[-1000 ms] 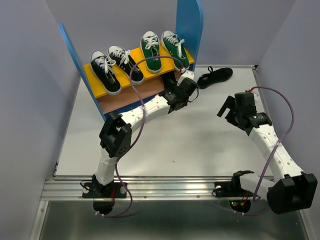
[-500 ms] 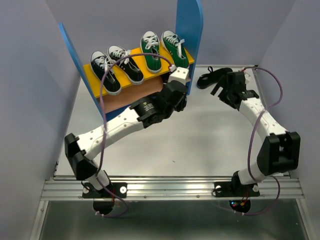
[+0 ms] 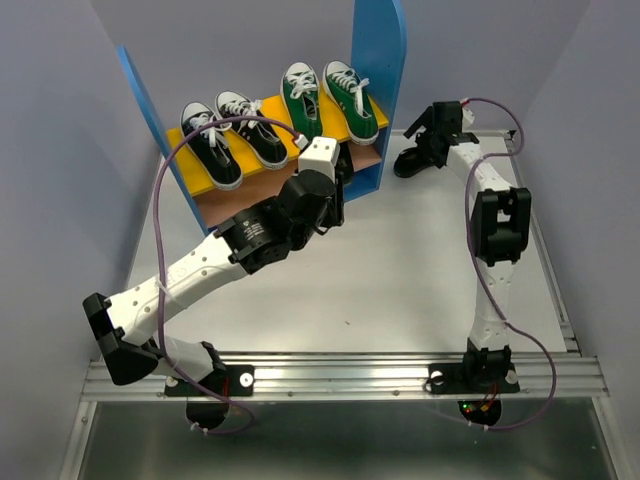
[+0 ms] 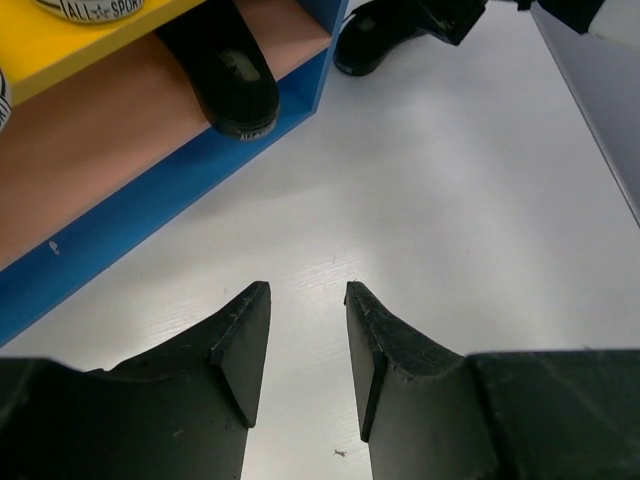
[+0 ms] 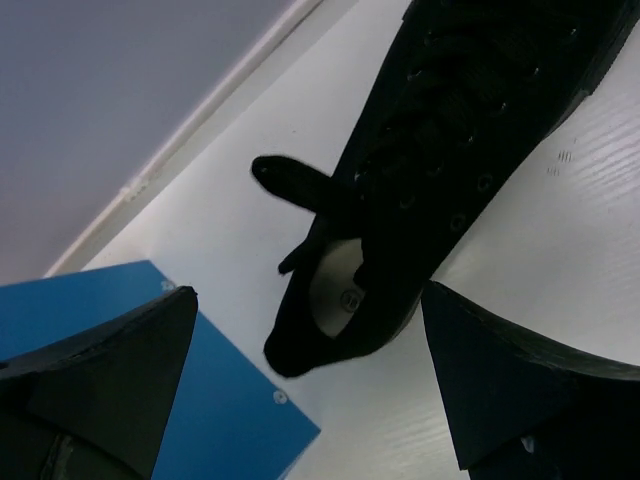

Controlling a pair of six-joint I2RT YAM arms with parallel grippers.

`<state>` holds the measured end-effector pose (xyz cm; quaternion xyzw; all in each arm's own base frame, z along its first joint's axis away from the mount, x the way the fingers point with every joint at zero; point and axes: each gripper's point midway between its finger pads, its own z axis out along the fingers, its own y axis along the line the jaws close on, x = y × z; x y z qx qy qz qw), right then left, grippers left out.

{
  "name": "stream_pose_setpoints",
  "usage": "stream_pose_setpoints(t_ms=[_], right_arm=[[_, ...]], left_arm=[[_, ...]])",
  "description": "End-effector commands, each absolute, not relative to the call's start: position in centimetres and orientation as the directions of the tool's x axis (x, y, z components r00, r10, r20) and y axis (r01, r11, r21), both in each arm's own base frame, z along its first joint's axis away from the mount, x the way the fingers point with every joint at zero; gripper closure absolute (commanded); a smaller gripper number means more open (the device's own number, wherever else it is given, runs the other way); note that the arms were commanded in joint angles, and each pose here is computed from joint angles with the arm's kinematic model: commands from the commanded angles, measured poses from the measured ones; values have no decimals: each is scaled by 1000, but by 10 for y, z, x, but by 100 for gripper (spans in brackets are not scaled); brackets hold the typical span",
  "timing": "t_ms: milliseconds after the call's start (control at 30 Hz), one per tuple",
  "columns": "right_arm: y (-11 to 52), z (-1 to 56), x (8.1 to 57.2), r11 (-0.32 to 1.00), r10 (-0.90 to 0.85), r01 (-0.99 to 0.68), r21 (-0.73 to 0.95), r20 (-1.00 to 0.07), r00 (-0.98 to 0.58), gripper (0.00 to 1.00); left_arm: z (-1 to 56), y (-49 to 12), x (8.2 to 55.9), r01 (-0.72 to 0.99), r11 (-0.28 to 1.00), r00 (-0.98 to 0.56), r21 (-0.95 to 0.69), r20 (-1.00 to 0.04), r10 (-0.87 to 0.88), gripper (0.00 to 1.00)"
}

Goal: Place and organize the shoes onto the shoe shelf

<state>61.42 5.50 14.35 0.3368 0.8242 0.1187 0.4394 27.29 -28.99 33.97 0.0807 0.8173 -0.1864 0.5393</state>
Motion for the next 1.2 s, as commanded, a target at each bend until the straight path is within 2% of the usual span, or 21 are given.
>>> stream_pose_setpoints(t_ms=[0, 133, 233, 333, 500, 600, 667, 733, 767, 833, 867, 967, 1033, 1167], right_arm=[[54, 144, 644, 715, 690, 464, 523, -633, -351, 1], [50, 119, 653, 728, 672, 490, 479, -642, -370, 8], [48, 112, 655, 738, 659, 492, 462, -650, -379, 24], [47, 109, 653, 749, 646, 491, 445, -656, -390, 32], [47, 98, 644, 764, 630, 491, 419, -648, -427, 34], [46, 87, 636, 768, 624, 505, 394, -635, -454, 20], [44, 78, 630, 771, 617, 518, 369, -633, -468, 18], [42, 74, 627, 775, 611, 523, 355, -634, -474, 26], [41, 71, 625, 777, 606, 526, 345, -633, -481, 38], [39, 76, 624, 778, 604, 526, 343, -640, -475, 55], [39, 78, 623, 779, 602, 526, 342, -642, -474, 68], [37, 97, 620, 783, 594, 516, 346, -660, -459, 91], [36, 117, 616, 791, 584, 501, 350, -676, -449, 99], [36, 148, 591, 805, 571, 468, 364, -691, -444, 99]], left_arm=[[331, -289, 270, 324, 915, -426, -241, -901, -86, 53], [322, -289, 267, 322, 913, -443, -250, -892, -88, 54], [322, -288, 265, 322, 911, -444, -258, -891, -95, 54], [323, -286, 266, 316, 913, -439, -257, -893, -99, 54], [327, -286, 267, 315, 914, -431, -256, -897, -103, 54], [328, -285, 267, 312, 915, -428, -257, -898, -106, 54], [327, -283, 267, 310, 914, -429, -260, -897, -109, 54], [326, -283, 266, 308, 914, -431, -263, -895, -112, 54], [327, -282, 265, 309, 913, -431, -266, -895, -115, 54], [325, -281, 265, 308, 914, -434, -263, -894, -111, 54], [326, -282, 264, 310, 913, -432, -265, -895, -113, 55], [327, -280, 265, 305, 915, -428, -265, -896, -117, 55], [329, -278, 265, 302, 916, -422, -263, -899, -118, 55], [337, -276, 267, 298, 920, -402, -255, -908, -122, 55]])
